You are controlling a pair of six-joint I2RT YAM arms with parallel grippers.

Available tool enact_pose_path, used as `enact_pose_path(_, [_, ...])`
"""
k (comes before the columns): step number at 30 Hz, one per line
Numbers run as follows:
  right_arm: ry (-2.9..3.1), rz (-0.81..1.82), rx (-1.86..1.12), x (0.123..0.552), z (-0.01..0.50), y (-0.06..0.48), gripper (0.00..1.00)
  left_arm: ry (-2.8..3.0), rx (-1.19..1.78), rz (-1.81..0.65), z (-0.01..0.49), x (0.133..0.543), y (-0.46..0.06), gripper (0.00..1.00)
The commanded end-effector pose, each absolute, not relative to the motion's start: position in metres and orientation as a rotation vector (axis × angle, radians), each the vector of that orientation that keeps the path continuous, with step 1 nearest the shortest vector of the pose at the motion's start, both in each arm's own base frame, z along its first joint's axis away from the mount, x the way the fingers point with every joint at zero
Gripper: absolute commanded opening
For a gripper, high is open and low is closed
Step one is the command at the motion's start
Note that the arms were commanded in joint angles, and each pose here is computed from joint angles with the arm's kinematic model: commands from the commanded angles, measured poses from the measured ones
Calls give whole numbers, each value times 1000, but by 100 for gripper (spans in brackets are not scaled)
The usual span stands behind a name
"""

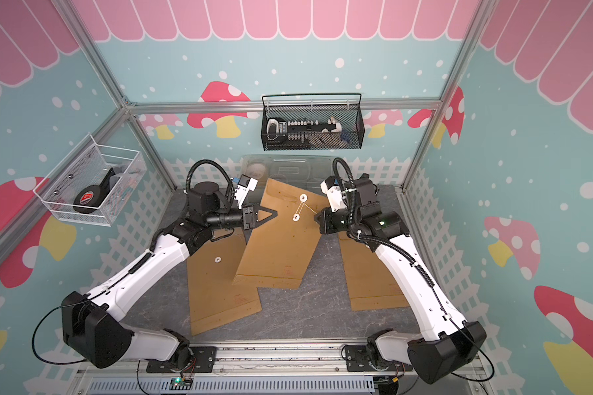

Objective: Close the mouth of the file bag
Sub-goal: Close the file bag.

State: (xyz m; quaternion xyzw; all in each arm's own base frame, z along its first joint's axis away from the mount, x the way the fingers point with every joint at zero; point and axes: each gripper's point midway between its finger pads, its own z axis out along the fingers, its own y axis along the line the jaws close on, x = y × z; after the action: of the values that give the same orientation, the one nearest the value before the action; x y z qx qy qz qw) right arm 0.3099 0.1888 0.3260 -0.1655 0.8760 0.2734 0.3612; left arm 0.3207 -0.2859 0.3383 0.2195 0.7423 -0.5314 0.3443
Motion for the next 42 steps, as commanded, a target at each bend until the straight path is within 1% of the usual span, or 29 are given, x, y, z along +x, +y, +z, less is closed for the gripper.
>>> enact_pose_path(1, [2342, 585, -445, 299, 321, 170, 0, 1860, 608, -1361, 362, 317, -283, 0])
enact_pose_path(3, [2387, 464, -431, 308, 315, 157, 0, 1855, 619, -1368, 362, 316, -285, 0])
enact_pose_path(5, [2401, 403, -420, 317, 314, 151, 0, 1851, 632, -1376, 363, 313, -287, 0])
enact_pose_path(13, [2384, 309, -421, 342, 331, 149, 0, 1856, 679, -1392, 360, 300, -295, 0])
enact_pose_path(23, [2377, 304, -439, 351, 334, 156, 0, 1850, 698, -1397, 361, 299, -299, 0])
enact_pose_path(33, [2350, 231, -522, 361, 356, 173, 0, 1881, 725, -1393, 348, 297, -307, 0])
enact_pose_path(42, [2334, 152, -631, 352, 369, 196, 0, 1891, 708, -1378, 346, 301, -307, 0])
